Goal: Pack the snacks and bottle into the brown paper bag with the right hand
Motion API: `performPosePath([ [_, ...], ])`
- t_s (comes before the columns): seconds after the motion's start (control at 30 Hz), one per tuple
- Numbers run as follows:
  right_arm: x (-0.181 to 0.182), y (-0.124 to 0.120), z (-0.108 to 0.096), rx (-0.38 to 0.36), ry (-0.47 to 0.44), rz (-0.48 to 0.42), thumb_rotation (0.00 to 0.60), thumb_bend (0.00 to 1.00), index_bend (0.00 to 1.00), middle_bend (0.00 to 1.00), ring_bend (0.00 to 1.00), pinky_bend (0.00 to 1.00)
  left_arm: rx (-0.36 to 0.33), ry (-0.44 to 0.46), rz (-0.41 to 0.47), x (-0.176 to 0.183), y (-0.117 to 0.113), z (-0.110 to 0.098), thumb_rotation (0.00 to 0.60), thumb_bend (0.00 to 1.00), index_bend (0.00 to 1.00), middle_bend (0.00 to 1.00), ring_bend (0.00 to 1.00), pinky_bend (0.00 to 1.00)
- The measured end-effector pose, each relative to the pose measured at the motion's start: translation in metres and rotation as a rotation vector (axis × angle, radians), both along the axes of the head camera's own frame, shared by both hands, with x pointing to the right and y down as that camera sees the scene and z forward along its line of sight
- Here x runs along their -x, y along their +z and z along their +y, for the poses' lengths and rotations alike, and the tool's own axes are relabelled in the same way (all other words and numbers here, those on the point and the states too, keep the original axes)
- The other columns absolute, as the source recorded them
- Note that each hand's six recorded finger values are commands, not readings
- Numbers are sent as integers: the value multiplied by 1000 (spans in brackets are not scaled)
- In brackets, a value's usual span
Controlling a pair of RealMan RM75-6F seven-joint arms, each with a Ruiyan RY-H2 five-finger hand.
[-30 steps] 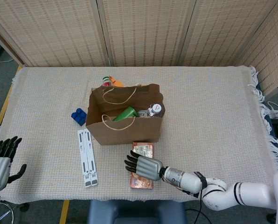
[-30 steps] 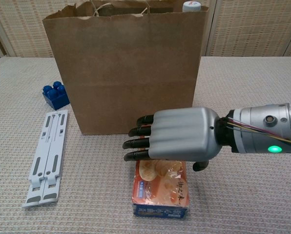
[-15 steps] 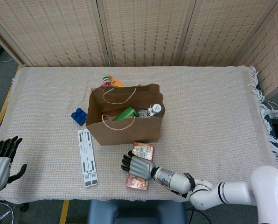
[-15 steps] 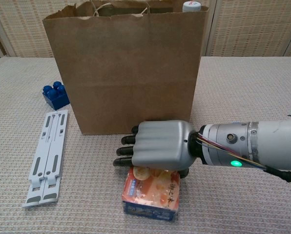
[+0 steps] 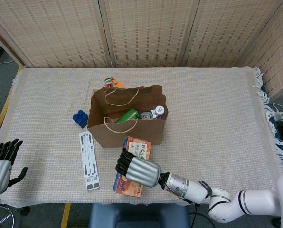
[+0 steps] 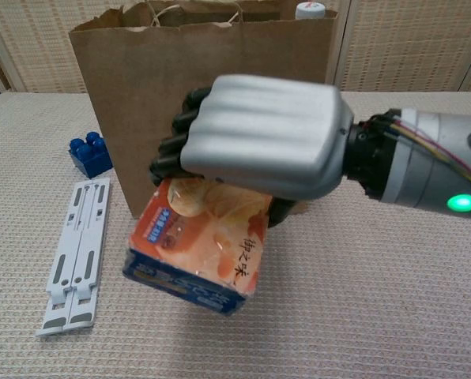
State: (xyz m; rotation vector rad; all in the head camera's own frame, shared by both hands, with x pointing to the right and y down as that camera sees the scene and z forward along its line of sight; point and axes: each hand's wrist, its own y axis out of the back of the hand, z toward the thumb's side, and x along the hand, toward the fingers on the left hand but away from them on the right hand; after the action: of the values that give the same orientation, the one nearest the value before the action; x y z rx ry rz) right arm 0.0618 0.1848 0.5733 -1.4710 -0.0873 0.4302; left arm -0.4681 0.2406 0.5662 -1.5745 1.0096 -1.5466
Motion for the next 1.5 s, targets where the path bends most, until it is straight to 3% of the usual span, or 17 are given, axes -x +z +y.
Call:
performPosePath([
  [0.17,0,-63,-21,-90,67,-201,600,274,684,568,570,754,-6,0,-9,-1,0,0,600,353,20,0,0,0],
  [0.27,4,-88,-36,-137,107,-272,600,274,679,568,570,750,-7,-2,-10,-1,0,0,600,353,20,0,0,0],
  [0.53,18,-120,-89,-161,286,-361,600,273,670,568,570,744,-4,-3,-3,0,0,0,600,353,20,0,0,0],
  [0.63,26,-115,-107,-145,360,-360,600,273,665,568,570,738,-2,-3,3,0,0,0,600,353,20,0,0,0],
  [0.93,52,-67,-149,-111,589,-278,600,274,604,568,570,737,-7,0,15,1,0,0,600,353,23,0,0,0],
  [1.13,55,-45,-151,-59,758,-234,600,273,550,568,561,737,-7,1,17,1,0,0,600,352,23,0,0,0],
  [1.33,46,-29,-143,38,938,-205,600,274,525,568,526,737,-7,3,17,1,0,0,600,353,23,0,0,0],
  [1.43,43,-21,-136,86,988,-166,600,273,389,510,433,728,-8,3,15,1,0,0,600,353,23,0,0,0],
  [1.5,43,-17,-131,120,998,-138,600,242,217,399,339,697,-9,3,14,1,0,0,600,354,24,0,0,0],
])
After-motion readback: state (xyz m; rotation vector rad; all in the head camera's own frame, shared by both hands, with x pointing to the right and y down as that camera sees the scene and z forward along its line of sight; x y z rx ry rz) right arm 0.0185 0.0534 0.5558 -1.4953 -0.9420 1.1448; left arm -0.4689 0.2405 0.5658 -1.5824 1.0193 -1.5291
